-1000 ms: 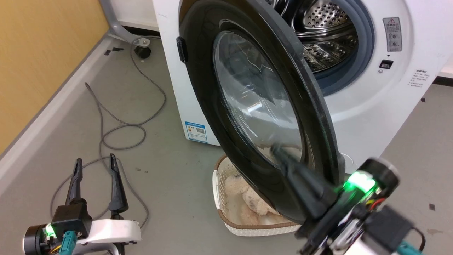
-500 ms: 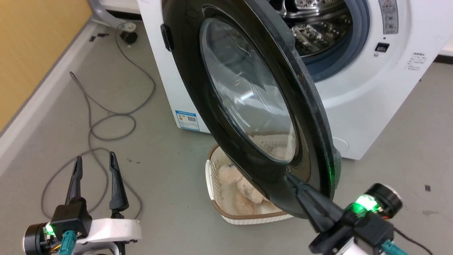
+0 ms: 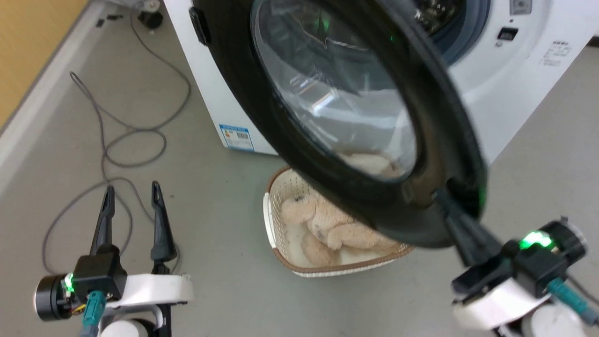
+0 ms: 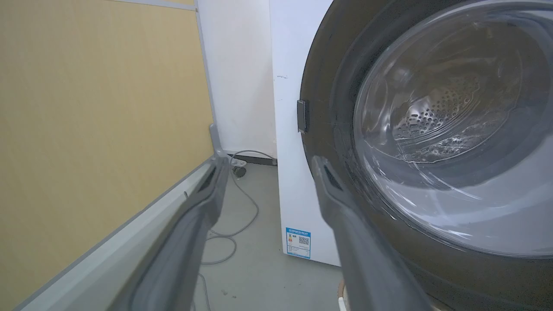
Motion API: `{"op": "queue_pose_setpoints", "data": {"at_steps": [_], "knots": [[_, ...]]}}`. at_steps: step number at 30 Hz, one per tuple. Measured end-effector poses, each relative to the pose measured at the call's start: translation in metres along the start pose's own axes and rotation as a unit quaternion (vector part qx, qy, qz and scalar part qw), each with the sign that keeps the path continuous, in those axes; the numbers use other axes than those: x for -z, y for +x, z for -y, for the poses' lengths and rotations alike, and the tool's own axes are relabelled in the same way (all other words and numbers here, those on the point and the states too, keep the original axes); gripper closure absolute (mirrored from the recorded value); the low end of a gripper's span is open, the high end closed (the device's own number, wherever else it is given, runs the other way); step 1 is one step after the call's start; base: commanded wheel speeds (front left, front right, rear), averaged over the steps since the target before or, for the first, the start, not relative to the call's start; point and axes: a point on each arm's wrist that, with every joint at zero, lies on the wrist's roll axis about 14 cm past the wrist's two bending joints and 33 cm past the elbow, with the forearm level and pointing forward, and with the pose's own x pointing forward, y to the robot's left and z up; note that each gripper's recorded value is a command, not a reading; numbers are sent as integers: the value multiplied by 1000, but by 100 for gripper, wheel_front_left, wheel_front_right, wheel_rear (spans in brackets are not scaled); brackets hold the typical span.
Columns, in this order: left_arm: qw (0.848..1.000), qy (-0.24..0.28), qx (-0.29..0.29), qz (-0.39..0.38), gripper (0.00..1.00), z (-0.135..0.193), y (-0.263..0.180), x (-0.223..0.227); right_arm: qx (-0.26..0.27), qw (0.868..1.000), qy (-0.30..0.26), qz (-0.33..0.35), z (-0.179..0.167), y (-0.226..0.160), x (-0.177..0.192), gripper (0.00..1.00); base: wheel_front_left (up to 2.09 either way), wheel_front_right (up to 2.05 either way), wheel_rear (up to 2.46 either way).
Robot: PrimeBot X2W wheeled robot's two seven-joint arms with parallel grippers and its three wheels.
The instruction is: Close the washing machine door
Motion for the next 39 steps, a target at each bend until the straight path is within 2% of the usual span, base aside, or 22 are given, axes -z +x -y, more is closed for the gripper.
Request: {"op": "queue_pose_setpoints", "data": {"at_steps": [6, 7, 11, 25, 39], "knots": [[1000, -3, 10, -6, 0, 10, 15, 9, 30, 999, -26, -18, 36, 14, 18, 100, 0, 0, 0], [1000, -3, 13, -13, 0, 14, 21, 17, 52, 998, -31, -21, 57, 25, 24, 100, 0, 0, 0], [1000, -3, 16, -21, 0, 19, 28, 27, 74, 996, -36, -23, 81, 41, 33, 100, 0, 0, 0], [999, 0, 19, -41, 0, 23, 43, 49, 108, 991, -62, -51, 142, 89, 65, 100, 0, 0, 0], [999, -5, 12, -48, 0, 23, 44, 56, 162, 981, -88, -64, 194, 97, 66, 100, 0, 0, 0]]}}
